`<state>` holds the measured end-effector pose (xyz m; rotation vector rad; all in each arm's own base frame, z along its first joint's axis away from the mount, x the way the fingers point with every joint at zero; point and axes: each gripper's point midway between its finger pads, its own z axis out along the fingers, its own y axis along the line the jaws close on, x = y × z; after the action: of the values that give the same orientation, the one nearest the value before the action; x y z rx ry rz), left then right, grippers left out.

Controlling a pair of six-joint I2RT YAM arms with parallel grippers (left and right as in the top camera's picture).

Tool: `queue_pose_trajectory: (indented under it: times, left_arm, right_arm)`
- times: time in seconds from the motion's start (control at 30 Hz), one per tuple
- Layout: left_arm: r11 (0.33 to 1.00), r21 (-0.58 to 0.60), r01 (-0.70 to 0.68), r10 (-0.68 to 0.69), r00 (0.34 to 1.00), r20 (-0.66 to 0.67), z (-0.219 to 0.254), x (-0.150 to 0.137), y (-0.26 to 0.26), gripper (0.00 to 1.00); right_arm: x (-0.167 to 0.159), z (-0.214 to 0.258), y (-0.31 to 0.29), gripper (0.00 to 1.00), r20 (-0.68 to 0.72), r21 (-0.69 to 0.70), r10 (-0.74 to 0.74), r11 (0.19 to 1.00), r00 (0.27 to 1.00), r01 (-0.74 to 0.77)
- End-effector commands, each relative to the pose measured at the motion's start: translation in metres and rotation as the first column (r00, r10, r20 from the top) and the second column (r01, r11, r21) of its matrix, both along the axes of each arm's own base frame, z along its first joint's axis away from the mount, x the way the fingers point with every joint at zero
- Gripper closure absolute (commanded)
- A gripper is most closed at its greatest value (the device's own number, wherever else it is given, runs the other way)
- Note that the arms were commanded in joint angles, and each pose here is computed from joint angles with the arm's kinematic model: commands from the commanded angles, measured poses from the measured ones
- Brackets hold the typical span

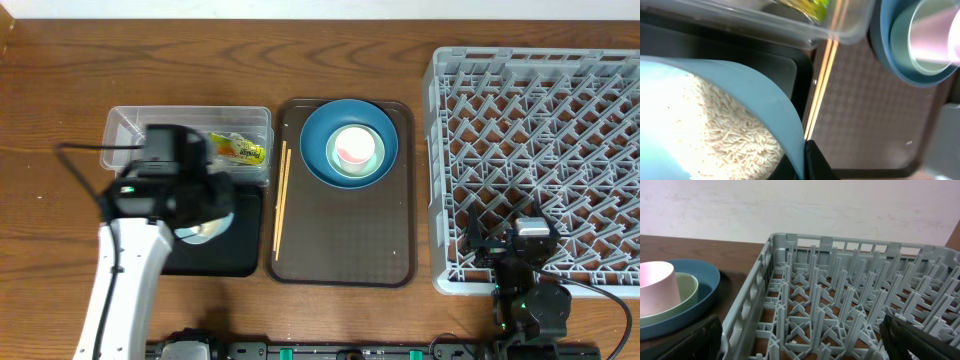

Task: Sort waste into correct bins and load items into the dishwasher rack
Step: 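Tilt the bowl over the black tray to pour out the rice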

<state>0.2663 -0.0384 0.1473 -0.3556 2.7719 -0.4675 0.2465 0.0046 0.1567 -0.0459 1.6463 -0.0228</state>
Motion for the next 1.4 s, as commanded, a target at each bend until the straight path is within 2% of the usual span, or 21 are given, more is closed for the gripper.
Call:
queue_pose_trajectory:
  times: [0.0, 0.13, 0.37, 0.93, 1.1, 1.37]
  left_arm:
    - [0.986, -0.166, 0.013, -0.006, 0.999, 0.043, 0.009, 0.001, 0.002, 0.94]
    - [0.961, -0.271, -0.047, 0.066, 0.996, 0.06, 0.006, 0.002, 0.016, 0.94]
    - [0.921, -0.374, -0.106, 0.139, 0.988, 0.062, -0.014, 0.0, 0.027, 0.94]
    - [0.877, -0.474, -0.08, 0.118, 0.992, 0.051, -0.017, 0.001, 0.014, 0.94]
    - [0.824, -0.566, -0.027, 0.105, 0.989, 0.106, -0.001, 0.006, 0.006, 0.94]
    - [0.745, -0.665, -0.047, 0.21, 0.963, 0.167, 0.022, 0.011, 0.028, 0.94]
  right_arm:
    - [0.0, -0.002, -0.001, 0.01, -0.005, -0.013, -0.003, 1.0, 1.0, 0.003]
    - [0.0, -0.002, -0.001, 0.01, -0.005, -0.013, -0.003, 1.0, 1.0, 0.003]
    - [0.0, -0.002, -0.001, 0.01, -0.005, -0.013, -0.003, 1.0, 1.0, 0.003]
    - [0.0, -0.002, -0.001, 0.01, -0.005, -0.013, -0.003, 1.0, 1.0, 0.003]
    - [0.0, -0.002, -0.001, 0.01, -0.005, -0.013, -0.003, 1.0, 1.0, 0.003]
    - [0.0, -0.002, -0.001, 0.01, -0.005, -0.013, -0.003, 1.0, 1.0, 0.003]
